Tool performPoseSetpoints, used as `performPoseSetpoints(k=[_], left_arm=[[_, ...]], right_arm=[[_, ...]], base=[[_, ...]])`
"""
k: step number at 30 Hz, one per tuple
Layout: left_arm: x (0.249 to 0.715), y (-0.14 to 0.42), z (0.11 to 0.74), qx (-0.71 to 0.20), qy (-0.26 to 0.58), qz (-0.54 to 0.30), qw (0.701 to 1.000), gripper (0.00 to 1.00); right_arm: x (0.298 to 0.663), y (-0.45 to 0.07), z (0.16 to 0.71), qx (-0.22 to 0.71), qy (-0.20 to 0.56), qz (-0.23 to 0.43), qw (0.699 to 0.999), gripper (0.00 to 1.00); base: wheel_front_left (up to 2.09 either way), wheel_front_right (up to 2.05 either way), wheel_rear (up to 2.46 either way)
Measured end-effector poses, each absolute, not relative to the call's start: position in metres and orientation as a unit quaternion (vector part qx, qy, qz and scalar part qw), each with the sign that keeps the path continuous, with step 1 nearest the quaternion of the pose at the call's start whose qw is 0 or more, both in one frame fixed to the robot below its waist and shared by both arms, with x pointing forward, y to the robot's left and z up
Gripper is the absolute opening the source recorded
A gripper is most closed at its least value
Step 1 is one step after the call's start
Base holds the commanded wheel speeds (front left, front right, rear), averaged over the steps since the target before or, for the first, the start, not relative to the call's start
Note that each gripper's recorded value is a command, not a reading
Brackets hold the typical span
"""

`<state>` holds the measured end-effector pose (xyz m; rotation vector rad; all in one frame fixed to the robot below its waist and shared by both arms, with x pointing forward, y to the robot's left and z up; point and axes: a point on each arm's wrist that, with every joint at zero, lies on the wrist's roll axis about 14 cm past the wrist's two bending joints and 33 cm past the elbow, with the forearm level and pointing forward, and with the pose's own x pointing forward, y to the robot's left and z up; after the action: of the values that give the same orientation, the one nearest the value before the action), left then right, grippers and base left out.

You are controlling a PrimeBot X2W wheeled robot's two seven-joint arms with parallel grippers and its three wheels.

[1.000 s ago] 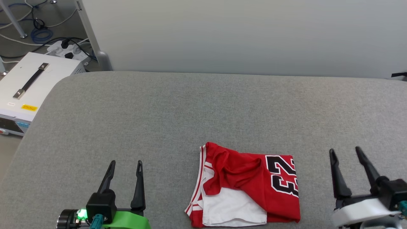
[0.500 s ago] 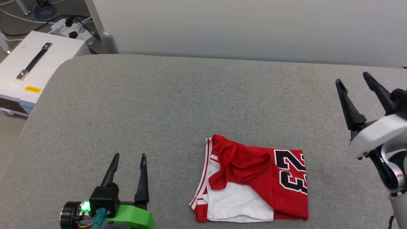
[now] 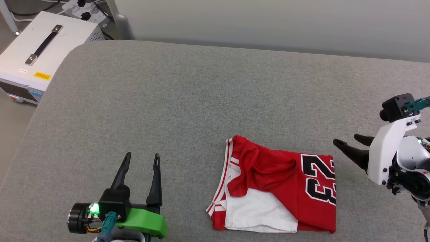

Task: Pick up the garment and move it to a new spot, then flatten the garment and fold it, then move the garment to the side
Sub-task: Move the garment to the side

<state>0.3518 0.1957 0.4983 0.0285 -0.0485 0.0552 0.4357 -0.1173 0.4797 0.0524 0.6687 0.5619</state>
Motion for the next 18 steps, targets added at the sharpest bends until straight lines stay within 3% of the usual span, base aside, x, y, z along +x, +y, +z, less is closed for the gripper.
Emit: performPoseSetpoints(k=[7,18], left_arm=[[0.357,0.198,0.495,0.015,-0.019,0.031,0.999,1.0],[0.365,0.2,0.486,0.015,-0.005,0.033,0.999,1.0]], right_arm=[[0.402,-0.115,0.429,0.04,0.443,0.294,0.846,1.0],[0.375,-0.094,0.383,0.073,0.505,0.316,0.8,1.0]], base=[[0.0,0.0,0.0],[0.0,0.0,0.0]])
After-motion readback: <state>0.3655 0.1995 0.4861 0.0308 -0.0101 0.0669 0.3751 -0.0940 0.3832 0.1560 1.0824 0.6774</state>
